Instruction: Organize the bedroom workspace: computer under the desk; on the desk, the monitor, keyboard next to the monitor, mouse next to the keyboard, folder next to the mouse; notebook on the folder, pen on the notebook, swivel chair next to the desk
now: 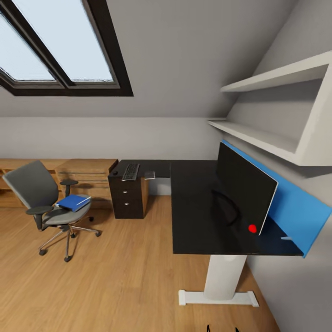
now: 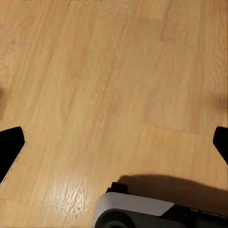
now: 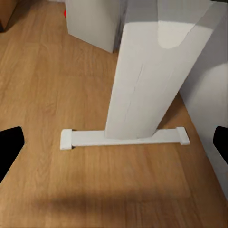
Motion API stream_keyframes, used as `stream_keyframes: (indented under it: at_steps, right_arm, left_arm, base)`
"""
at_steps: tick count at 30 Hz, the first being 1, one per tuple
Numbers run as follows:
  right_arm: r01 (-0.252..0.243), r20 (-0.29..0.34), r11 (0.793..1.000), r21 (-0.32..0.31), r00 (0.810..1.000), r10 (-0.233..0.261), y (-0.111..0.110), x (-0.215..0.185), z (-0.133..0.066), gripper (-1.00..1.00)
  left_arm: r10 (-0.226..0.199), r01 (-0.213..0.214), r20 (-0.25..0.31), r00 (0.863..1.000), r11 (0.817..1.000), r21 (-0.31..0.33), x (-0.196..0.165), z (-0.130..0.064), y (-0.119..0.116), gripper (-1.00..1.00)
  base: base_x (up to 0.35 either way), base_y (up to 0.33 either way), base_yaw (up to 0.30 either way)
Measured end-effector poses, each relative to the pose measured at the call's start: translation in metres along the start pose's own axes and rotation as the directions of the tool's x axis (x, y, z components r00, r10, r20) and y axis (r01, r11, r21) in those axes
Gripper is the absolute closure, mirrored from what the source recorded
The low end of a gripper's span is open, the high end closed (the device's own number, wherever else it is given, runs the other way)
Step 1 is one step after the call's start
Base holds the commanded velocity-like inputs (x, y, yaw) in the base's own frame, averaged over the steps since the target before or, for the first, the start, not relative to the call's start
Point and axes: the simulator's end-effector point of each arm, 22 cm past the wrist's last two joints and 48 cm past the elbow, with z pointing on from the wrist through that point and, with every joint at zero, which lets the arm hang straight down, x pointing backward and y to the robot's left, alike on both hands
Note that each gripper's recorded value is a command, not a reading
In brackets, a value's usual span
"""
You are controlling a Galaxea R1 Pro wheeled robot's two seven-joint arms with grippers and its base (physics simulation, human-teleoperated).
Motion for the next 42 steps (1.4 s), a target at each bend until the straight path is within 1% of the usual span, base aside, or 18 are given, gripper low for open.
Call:
stream_keyframes:
  at_steps: [2, 5, 9, 14, 21, 25, 33, 35, 42]
  right_arm:
    - [-0.001, 0.000, 1.000, -0.001, 1.000, 0.001, 0.001, 0.000, 0.000, -1.00]
    - [-0.019, -0.001, 1.000, -0.025, 1.000, 0.018, 0.021, -0.002, -0.005, -1.00]
    - [-0.026, -0.001, 0.999, -0.032, 1.000, 0.026, 0.029, -0.004, -0.006, -1.00]
    - [-0.031, -0.002, 0.999, -0.035, 1.000, 0.031, 0.032, -0.004, -0.007, -1.00]
    - [-0.024, -0.011, 0.999, -0.036, 1.000, 0.023, 0.031, 0.001, -0.008, -1.00]
    - [-0.021, -0.014, 0.999, -0.034, 1.000, 0.021, 0.029, 0.002, -0.008, -1.00]
    - [-0.019, -0.017, 0.999, -0.035, 1.000, 0.019, 0.030, 0.004, -0.009, -1.00]
    - [-0.019, -0.018, 0.999, -0.036, 1.000, 0.018, 0.030, 0.004, -0.009, -1.00]
    - [-0.019, -0.018, 0.997, -0.073, 1.000, 0.018, 0.037, 0.004, -0.010, -1.00]
  left_arm:
    - [-0.001, 0.001, 0.000, 1.000, 1.000, 0.000, 0.000, 0.000, 0.000, -1.00]
    - [-0.001, 0.001, 0.000, 1.000, 1.000, 0.000, 0.000, 0.000, 0.000, -1.00]
    - [-0.002, 0.002, 0.003, 1.000, 1.000, 0.002, -0.001, 0.000, -0.001, -1.00]
    - [0.005, -0.005, -0.017, 1.000, 1.000, 0.002, 0.010, -0.001, 0.000, -1.00]
    - [0.006, -0.006, -0.019, 1.000, 1.000, 0.000, 0.011, -0.001, 0.001, -1.00]
    - [0.007, -0.007, -0.019, 1.000, 1.000, 0.000, 0.011, -0.001, 0.001, -1.00]
    - [0.007, -0.007, -0.019, 1.000, 1.000, -0.004, 0.010, -0.001, 0.004, -1.00]
    - [0.010, -0.011, -0.016, 1.000, 1.000, -0.008, 0.010, 0.000, 0.008, -1.00]
    - [0.014, -0.015, -0.014, 1.000, 1.000, -0.017, 0.009, 0.001, 0.015, -1.00]
  base:
    - [0.007, 0.334, 0.000]
    - [0.002, 0.322, 0.000]
    - [0.000, 0.143, 0.104]
    - [0.000, 0.103, 0.191]
    - [0.011, 0.322, 0.010]
    - [0.132, 0.322, 0.001]
    - [0.246, 0.265, 0.000]
    - [0.296, 0.213, 0.000]
    - [0.304, 0.193, 0.000]
